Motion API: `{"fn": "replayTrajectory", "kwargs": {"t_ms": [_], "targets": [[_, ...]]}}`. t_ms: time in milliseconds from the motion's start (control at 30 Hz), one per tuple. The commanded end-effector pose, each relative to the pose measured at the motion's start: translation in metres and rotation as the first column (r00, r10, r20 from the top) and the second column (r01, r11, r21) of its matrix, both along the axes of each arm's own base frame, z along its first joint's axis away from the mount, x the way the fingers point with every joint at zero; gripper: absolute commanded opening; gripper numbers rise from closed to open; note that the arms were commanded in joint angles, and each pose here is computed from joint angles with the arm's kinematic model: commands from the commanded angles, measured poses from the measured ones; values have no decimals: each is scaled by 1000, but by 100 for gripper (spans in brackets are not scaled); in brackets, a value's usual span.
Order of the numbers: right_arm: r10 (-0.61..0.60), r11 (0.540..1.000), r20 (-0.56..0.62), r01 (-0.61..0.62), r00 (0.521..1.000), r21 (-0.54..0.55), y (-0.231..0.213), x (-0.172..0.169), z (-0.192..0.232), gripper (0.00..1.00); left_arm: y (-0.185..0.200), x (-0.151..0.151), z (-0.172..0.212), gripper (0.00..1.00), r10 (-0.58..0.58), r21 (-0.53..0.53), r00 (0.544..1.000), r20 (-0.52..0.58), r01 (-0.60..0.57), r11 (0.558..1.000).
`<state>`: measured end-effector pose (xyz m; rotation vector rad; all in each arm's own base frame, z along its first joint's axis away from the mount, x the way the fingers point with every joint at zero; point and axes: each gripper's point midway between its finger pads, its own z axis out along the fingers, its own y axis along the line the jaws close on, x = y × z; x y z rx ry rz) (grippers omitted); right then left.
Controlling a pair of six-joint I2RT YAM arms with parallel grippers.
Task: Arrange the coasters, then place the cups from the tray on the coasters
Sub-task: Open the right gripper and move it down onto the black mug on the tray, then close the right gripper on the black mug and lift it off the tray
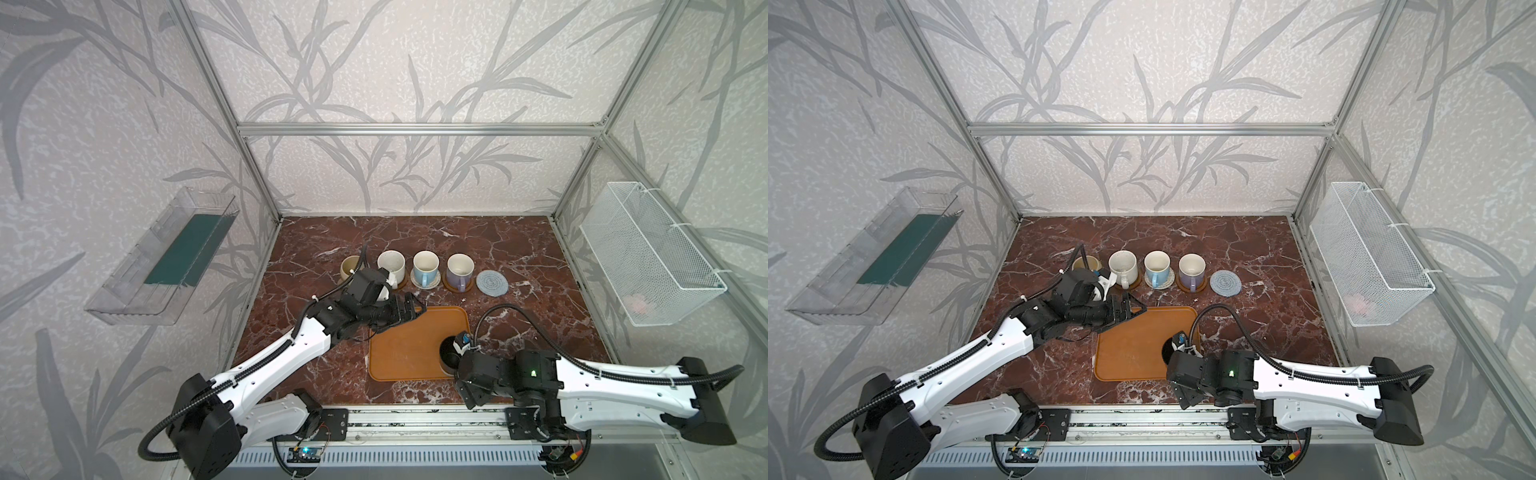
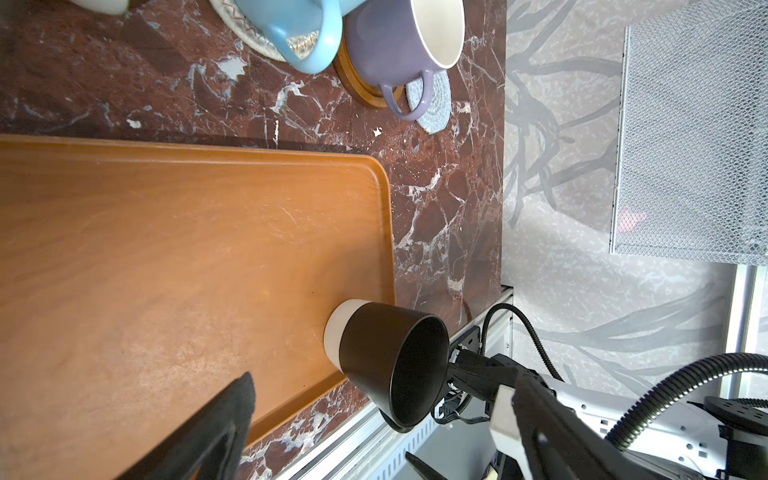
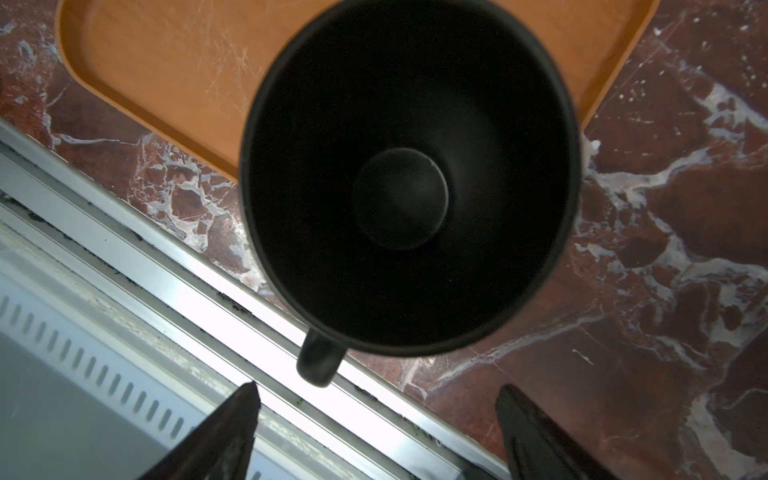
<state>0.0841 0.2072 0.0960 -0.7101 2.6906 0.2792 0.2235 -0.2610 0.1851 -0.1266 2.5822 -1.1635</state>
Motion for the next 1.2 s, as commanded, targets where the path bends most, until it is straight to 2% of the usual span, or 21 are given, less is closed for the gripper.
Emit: {"fn": "replayTrajectory", "kwargs": {"t_ms": [0, 400, 600, 933, 1167], "targets": [[-19, 999, 26, 19, 999, 28, 11, 4, -3, 85, 1, 0, 8, 99, 21, -19, 1000, 23, -20, 1000], [-76, 996, 42, 78, 996, -34, 4, 10, -27, 61, 1, 1, 6, 99, 31, -25, 999, 24, -30, 999], [-68, 998, 45, 68, 997, -9, 9, 10, -31, 56, 1, 2, 8, 99, 38, -31, 999, 30, -37, 999], [-90, 995, 70, 93, 994, -45, 8, 16, -37, 48, 1, 2, 8, 99, 37, -28, 999, 32, -36, 999], [-96, 994, 99, 100, 990, -35, 6, 20, -33, 38, 0, 2, 8, 98, 36, -31, 999, 36, -35, 999]]}}
